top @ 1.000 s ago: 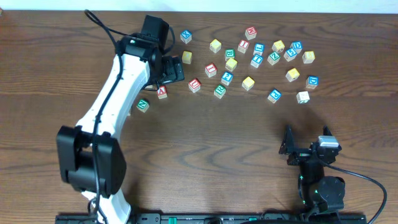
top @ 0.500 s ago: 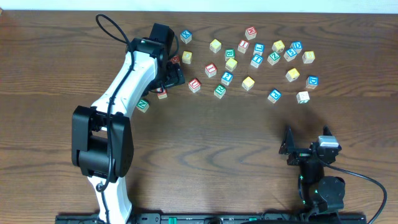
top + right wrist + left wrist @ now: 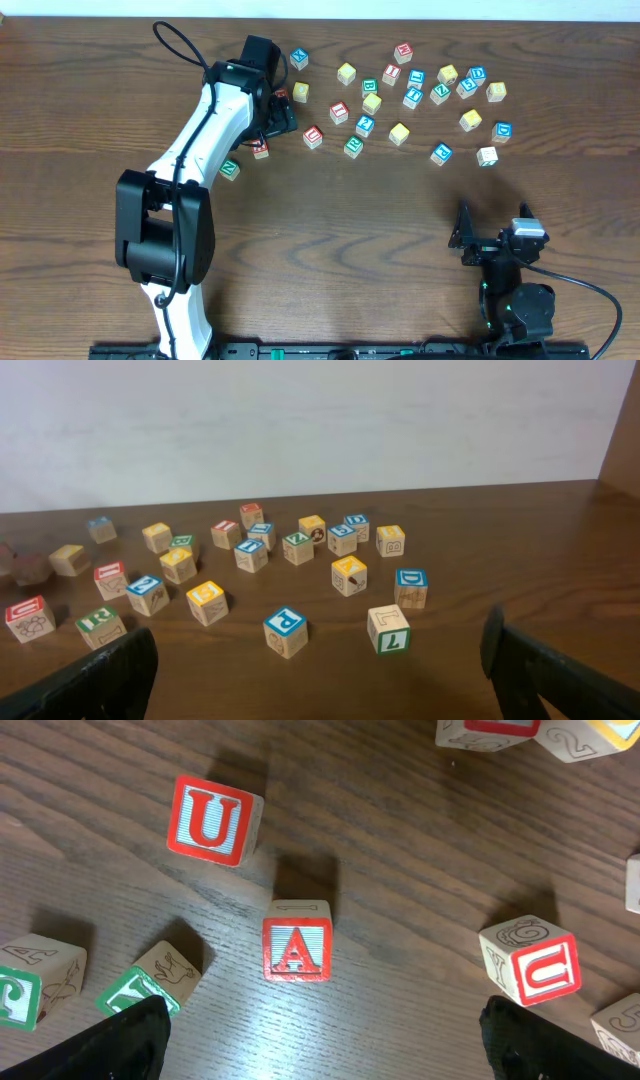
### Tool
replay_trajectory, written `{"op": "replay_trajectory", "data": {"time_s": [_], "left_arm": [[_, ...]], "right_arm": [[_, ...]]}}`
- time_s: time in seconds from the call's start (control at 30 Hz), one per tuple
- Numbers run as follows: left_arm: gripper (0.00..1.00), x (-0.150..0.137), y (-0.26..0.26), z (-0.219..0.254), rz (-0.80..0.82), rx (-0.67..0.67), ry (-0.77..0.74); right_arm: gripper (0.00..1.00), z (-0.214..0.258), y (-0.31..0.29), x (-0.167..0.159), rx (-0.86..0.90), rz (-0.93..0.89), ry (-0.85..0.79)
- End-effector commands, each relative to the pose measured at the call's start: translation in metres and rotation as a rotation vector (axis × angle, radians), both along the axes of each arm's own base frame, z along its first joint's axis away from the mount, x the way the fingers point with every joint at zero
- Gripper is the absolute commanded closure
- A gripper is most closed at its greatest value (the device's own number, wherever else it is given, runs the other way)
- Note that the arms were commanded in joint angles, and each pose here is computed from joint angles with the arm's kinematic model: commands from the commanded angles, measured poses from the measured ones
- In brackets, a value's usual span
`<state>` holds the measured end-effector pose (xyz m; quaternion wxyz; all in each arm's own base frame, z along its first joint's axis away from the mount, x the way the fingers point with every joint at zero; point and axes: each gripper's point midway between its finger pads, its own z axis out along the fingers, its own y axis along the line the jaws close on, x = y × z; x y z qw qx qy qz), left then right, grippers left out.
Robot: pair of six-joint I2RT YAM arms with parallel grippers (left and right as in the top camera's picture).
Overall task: Spell out AI2
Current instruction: 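Move the left gripper forward over the red-lettered A block, then lower the left gripper and close it on the red A block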
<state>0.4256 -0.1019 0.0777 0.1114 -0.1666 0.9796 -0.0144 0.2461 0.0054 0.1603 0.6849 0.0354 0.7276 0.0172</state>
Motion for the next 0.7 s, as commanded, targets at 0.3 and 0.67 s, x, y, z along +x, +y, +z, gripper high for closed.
{"op": "replay_trajectory", "data": {"time_s": [0.3,0.67], "left_arm": [[0.02,-0.010,0.009,-0.015,0.011,0.044,0.036],[0.02,-0.015,0.008,-0.038,-0.028,0.042,0.036]], "right_arm": [[0.01,0.000,-0.003,0.000,-0.002,-0.011,0.000],[0.01,0.000,-0.003,0.000,-0.002,-0.011,0.000]]}}
